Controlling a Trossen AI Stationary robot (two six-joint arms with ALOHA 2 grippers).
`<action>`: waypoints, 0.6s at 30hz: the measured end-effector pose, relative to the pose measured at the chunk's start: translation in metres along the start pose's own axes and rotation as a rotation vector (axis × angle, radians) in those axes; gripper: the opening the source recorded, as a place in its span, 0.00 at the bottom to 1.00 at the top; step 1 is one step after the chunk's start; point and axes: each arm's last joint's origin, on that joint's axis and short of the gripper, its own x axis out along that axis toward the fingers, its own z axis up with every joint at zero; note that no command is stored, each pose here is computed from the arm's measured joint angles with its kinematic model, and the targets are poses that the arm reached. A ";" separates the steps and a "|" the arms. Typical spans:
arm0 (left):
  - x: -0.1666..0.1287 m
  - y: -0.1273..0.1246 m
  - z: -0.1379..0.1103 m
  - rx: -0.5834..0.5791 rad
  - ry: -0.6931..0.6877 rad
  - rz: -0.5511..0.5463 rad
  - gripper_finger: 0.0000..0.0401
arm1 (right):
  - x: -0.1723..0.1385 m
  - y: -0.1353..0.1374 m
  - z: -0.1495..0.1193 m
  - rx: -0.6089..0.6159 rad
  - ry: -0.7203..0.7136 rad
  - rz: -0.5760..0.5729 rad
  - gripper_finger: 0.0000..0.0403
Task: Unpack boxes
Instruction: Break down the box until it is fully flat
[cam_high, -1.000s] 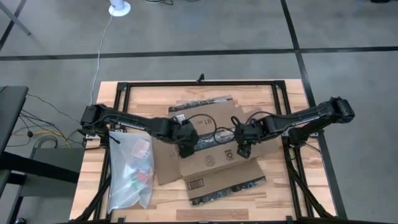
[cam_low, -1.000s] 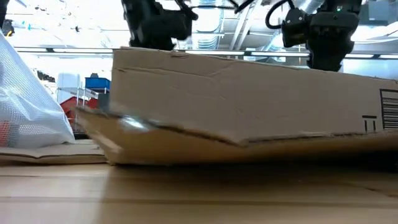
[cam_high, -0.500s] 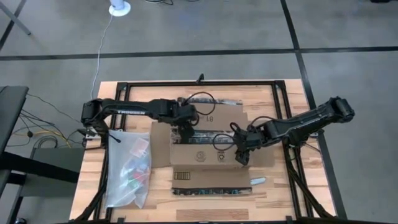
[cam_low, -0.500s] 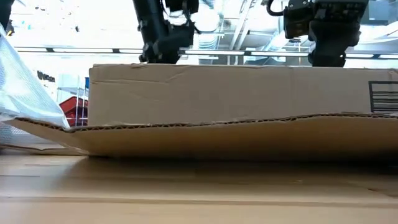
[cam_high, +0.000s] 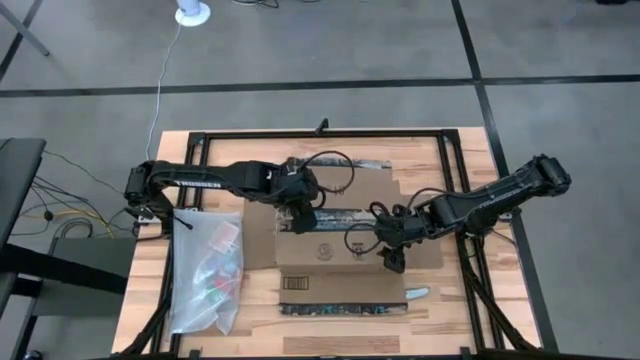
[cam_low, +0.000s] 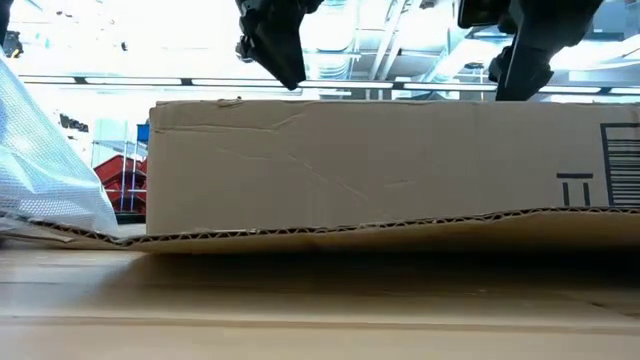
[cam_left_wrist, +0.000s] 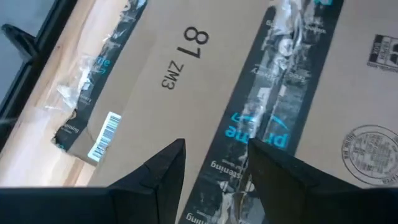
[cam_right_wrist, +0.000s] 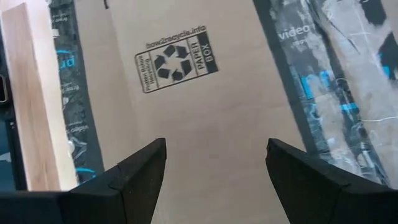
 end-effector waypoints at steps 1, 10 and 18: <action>0.000 0.000 0.000 -0.014 0.005 -0.008 0.40 | 0.000 0.000 0.000 -0.014 -0.001 0.000 0.65; -0.002 -0.009 -0.006 -0.074 0.058 -0.092 0.40 | -0.020 0.012 0.002 -0.176 -0.028 0.033 0.65; -0.006 -0.018 -0.011 -0.043 0.080 -0.100 0.40 | -0.050 0.057 -0.054 -0.307 0.173 0.116 0.65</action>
